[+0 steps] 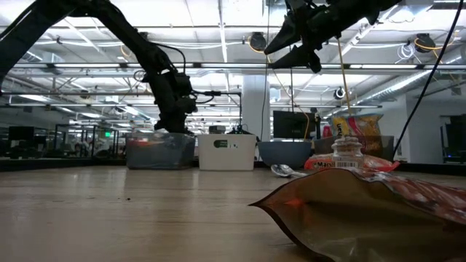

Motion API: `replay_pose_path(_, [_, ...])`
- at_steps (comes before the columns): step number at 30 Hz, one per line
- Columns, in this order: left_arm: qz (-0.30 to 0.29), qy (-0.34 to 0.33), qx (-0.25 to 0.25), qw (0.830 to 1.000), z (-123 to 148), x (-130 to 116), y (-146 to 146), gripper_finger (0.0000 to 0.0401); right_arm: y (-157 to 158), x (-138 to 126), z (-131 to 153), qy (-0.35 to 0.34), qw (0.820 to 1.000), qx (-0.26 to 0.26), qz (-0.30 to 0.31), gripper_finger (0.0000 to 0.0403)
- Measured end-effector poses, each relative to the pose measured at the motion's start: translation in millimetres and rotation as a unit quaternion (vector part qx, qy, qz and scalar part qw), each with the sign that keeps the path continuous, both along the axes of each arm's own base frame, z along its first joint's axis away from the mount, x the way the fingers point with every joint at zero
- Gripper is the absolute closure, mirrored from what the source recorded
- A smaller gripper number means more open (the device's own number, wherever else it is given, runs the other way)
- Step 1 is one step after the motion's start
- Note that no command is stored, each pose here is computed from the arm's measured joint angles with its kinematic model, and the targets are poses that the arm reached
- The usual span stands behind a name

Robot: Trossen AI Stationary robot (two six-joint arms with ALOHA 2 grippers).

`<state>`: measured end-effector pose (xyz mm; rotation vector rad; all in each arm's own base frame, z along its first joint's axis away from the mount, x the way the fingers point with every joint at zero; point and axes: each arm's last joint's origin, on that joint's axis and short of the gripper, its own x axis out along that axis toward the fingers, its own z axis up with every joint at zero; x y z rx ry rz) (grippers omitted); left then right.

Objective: Pick & Place Food Item
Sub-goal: Put the orange spoon into the left black bin

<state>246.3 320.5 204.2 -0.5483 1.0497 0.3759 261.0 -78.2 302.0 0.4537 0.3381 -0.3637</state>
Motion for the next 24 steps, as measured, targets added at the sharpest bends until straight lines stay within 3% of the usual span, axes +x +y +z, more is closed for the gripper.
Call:
replay_pose_path(11, [0.014,0.020,-0.044,0.999,-30,3,5,0.0385,-3,-1,0,0.001,1.000,0.002,-0.005,0.0190])
replay_pose_path(19, [0.005,0.018,-0.036,0.999,-31,5,6,0.0394,-2,-1,-1,0.007,1.000,0.004,-0.005,0.0190])
replay_pose_path(24, [0.010,0.023,-0.026,0.999,-31,5,7,0.0361,-2,-1,-1,0.008,1.000,0.003,-0.005,0.0190])
